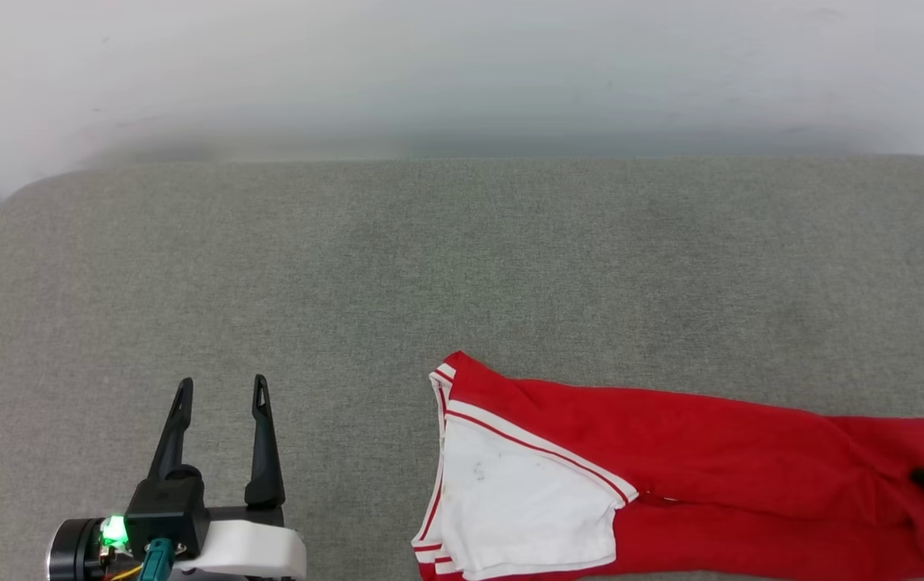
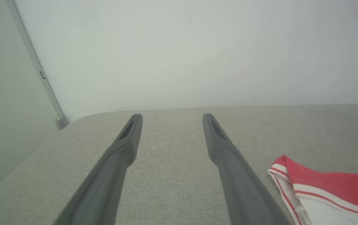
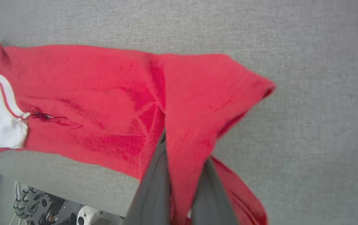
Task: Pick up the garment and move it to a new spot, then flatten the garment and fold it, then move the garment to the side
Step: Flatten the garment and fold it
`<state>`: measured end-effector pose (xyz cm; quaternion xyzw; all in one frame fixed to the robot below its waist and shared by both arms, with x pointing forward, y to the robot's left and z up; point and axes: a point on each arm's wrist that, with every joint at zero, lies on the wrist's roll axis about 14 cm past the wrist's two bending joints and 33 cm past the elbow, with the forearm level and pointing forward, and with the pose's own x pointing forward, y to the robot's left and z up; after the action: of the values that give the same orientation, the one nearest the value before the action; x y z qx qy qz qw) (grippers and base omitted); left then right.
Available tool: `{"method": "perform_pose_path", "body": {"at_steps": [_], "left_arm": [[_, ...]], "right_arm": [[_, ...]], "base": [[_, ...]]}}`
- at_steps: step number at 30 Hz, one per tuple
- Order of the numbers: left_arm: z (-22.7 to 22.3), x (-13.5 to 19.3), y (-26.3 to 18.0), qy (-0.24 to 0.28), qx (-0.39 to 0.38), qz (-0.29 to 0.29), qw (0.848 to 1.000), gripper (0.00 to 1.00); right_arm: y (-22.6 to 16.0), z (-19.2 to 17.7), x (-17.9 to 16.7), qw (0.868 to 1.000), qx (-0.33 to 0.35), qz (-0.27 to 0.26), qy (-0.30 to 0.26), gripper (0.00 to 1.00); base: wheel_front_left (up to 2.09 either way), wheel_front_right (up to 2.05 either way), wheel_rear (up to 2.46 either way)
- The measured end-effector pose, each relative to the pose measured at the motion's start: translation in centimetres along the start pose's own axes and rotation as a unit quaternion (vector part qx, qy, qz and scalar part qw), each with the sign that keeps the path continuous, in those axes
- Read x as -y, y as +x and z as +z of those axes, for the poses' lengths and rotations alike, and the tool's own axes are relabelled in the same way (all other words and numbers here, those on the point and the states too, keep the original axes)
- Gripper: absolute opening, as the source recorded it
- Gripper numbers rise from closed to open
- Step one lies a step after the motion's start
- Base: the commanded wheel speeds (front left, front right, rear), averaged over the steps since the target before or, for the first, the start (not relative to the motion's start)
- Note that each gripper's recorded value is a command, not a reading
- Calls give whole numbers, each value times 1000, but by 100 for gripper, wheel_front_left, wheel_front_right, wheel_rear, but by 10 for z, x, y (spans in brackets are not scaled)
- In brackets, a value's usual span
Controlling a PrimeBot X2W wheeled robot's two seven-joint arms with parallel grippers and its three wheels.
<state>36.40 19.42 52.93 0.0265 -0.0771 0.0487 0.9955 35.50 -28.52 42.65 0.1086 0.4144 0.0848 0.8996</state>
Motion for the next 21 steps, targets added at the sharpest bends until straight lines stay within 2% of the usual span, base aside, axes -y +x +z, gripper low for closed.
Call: {"method": "perform_pose_path", "body": {"at_steps": [5, 11, 21], "left_arm": [[2, -1, -2, 0, 2, 0, 1000, 100], [-2, 0, -1, -1, -3, 0, 1000, 100], [-10, -2, 8, -2, -12, 5, 1000, 100]], "right_arm": [[-4, 10, -48, 997, 6, 70, -26, 0], [5, 10, -122, 984, -7, 167, -57, 0], [42, 13, -216, 957, -30, 246, -153, 0]], "base": [[0, 0, 0], [0, 0, 0], [0, 0, 0]]}}
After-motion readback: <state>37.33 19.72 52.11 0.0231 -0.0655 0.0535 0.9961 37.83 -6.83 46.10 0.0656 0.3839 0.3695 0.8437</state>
